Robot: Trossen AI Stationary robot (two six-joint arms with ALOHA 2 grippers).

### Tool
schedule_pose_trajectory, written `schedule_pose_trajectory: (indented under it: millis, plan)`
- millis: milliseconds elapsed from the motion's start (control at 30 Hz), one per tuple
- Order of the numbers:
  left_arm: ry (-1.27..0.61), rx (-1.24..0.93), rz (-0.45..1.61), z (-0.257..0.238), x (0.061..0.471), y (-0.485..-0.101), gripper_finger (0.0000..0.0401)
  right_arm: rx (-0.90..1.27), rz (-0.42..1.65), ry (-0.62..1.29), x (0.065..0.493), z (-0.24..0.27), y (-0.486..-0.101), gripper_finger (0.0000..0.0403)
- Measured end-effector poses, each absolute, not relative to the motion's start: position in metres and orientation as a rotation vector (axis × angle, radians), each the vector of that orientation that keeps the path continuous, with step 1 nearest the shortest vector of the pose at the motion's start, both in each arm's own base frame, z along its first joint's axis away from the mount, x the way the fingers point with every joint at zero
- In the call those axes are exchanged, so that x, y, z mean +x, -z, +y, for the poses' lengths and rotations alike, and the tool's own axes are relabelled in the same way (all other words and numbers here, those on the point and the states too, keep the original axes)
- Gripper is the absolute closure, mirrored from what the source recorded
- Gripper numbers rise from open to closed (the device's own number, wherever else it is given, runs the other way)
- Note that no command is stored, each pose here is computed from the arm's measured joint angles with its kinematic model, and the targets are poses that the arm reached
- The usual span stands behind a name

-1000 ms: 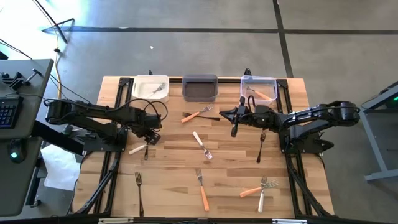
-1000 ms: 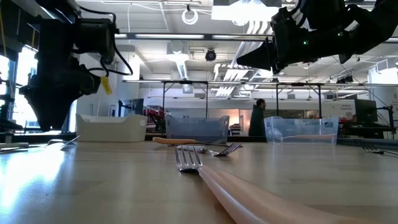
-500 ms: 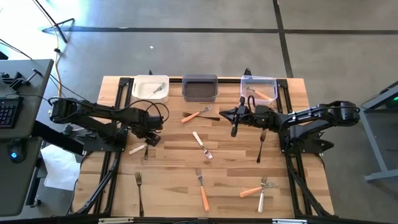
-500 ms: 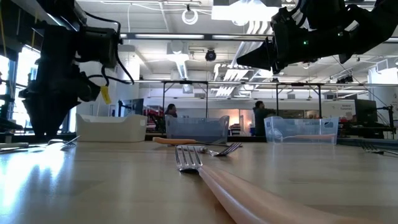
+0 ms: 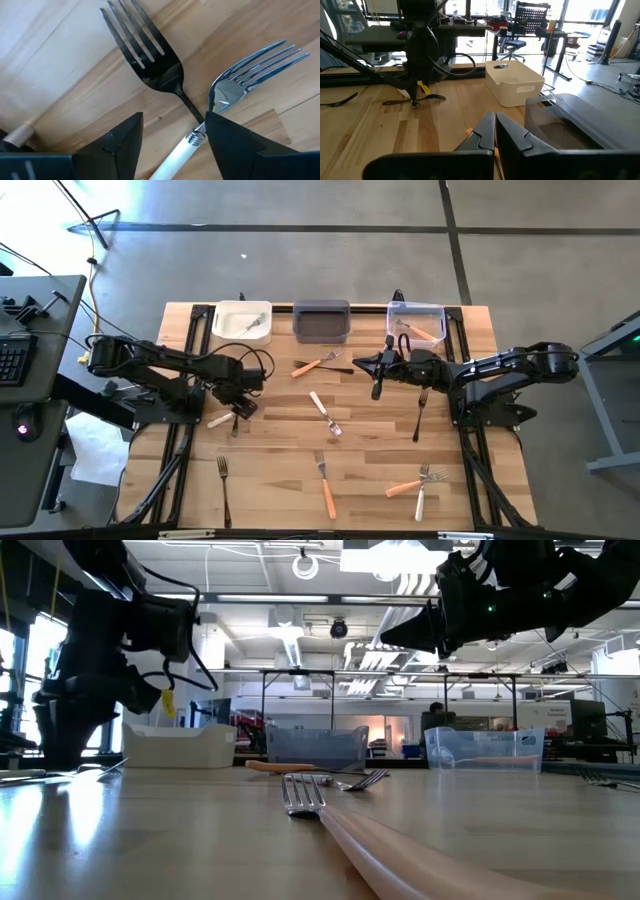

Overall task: Sort silverware by color (type)
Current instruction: Put the black fork into the black bin

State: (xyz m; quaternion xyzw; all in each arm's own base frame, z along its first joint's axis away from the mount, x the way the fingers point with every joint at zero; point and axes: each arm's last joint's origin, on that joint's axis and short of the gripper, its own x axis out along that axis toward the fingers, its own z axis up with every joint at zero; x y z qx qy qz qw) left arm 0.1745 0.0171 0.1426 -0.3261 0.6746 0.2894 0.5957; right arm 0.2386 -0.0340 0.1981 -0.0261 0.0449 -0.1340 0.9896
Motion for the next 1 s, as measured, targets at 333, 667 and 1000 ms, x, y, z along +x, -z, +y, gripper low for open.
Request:
schedule_pose_trajectory:
  millis: [333,667,1000]
  plan:
    - [-0.631,-0.723,1.592,0.017,0.173,-0.143,0.0254,-0.052,0.078,0.268,0.239,-0.034,-0.199,0.0403]
    - [-0.616,-0.692,1.602,0.018,0.173,-0.143,0.0317,-0.052,0.076,0.267,0.239,-0.034,-0.2,0.0403]
    - [-0.645,-0.716,1.624,0.027,0.172,-0.149,0.0274,-0.043,0.074,0.267,0.239,-0.034,-0.2,0.0403]
